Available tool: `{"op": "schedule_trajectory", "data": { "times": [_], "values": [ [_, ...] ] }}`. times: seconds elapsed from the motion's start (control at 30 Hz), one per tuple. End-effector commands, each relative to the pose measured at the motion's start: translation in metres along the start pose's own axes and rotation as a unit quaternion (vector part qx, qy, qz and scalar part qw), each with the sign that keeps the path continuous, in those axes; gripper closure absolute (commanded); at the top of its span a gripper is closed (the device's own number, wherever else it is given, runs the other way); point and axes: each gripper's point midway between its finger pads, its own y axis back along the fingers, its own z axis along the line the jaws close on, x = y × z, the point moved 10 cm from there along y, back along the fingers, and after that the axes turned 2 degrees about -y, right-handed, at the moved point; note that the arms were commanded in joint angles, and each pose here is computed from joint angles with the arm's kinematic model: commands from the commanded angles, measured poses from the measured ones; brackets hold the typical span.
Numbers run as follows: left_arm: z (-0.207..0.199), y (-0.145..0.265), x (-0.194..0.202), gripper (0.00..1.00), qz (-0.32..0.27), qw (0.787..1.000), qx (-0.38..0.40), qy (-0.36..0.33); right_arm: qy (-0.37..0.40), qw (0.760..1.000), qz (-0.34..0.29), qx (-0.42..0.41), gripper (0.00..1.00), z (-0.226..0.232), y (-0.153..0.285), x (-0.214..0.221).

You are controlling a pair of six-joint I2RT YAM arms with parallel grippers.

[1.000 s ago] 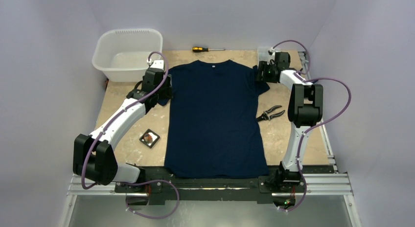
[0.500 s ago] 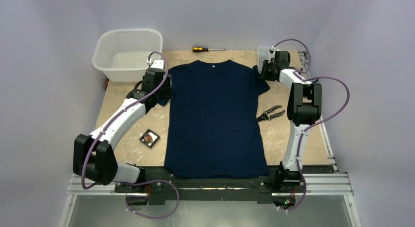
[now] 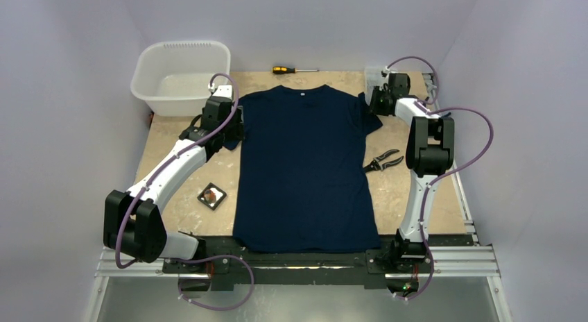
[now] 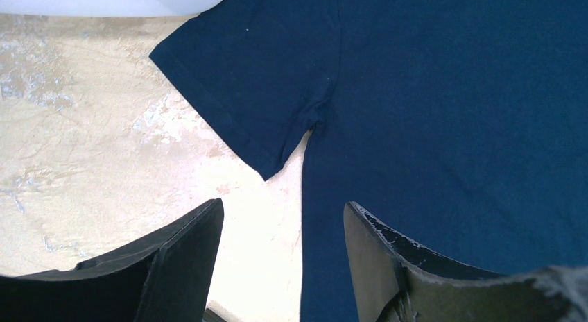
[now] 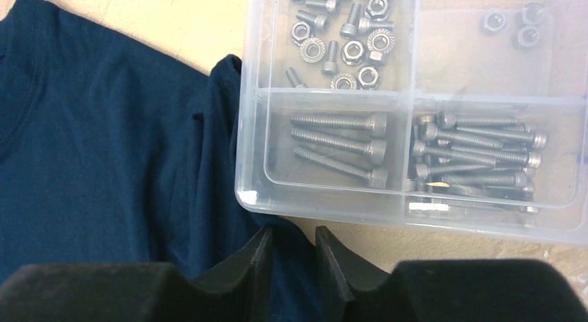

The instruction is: Pin the brooch onto the clothing

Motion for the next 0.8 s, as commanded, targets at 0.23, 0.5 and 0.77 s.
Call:
{"op": "schedule_trajectory", "data": {
  "times": [0.23,0.5,0.77],
  "values": [
    [-0.001,0.007,-0.011,0.37,-0.032,0.999,0.008,0.001,0.003,0.999,-0.043,-0.031,1.0,0.013,0.022,-0.031],
    [0.0,0.01,-0.012,0.37,-0.036,0.999,0.008,0.001,0.002,0.997,-0.074,-0.035,1.0,0.029,0.062,-0.06],
    [0.001,0.012,-0.012,0.37,-0.038,0.999,0.01,0.001,-0.024,0.996,-0.08,0.013,1.0,0.027,0.082,-0.07]
  ]
}}
